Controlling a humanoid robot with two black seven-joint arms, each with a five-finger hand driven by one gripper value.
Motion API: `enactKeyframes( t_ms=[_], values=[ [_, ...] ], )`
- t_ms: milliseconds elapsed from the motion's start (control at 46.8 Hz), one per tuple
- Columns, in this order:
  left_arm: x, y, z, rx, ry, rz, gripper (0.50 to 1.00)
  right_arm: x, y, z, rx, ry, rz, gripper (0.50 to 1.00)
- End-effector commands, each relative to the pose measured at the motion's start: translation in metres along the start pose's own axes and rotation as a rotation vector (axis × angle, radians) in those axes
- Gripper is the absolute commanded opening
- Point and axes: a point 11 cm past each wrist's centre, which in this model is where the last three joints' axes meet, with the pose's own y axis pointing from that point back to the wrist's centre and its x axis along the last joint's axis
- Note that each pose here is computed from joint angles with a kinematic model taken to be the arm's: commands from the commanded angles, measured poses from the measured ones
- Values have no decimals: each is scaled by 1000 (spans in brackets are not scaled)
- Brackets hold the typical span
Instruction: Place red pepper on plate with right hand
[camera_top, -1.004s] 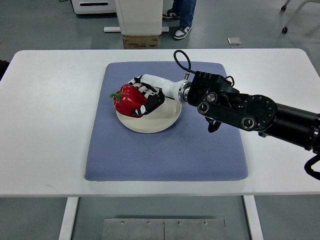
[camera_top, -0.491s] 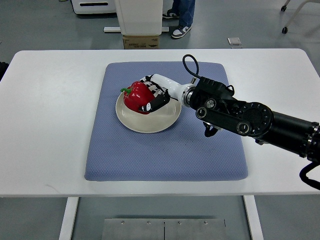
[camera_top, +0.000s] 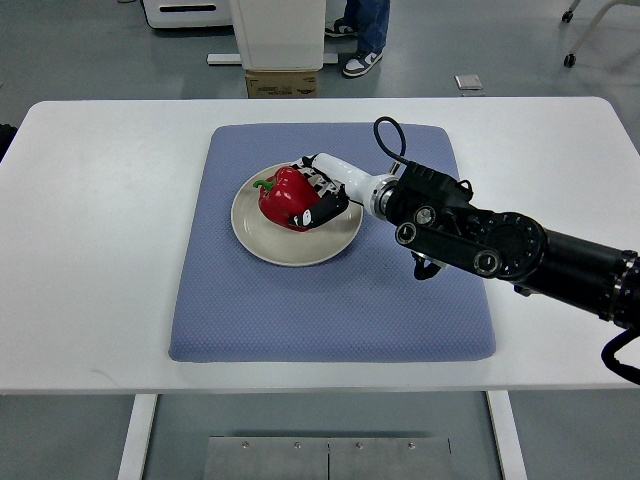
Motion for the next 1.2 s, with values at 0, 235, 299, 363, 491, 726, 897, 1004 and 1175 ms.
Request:
enactKeyframes(
  t_ms=[0, 235, 299, 363, 491, 726, 897, 1004, 1175],
  values=[
    [0, 0, 0, -1, 0, 0, 1000, 0, 0, 0, 0, -1, -1, 851],
    [0, 0, 0, -1, 0, 0, 1000, 0, 0, -2, 14, -3, -2, 987],
    [0, 0, 0, -1, 0, 0, 1000, 0, 0, -2, 16, -5, -3, 995],
    [0, 0, 0, -1, 0, 0, 1000, 1, 0, -3, 18, -6, -3, 998],
    [0, 0, 0, -1, 0, 0, 1000, 12, 4, 4, 5, -9, 13, 998],
    [0, 0, 0, -1, 0, 0, 1000, 70, 17, 4, 25, -164, 135, 998],
    [0, 0, 0, 1, 0, 0, 1000, 103, 31, 22, 26, -309, 219, 998],
    [0, 0, 0, 1, 0, 0, 1000, 116, 39, 36, 22, -385, 262, 998],
    [0, 0, 0, 1, 0, 0, 1000, 123, 51, 66, 6, -527, 316, 998]
  ],
)
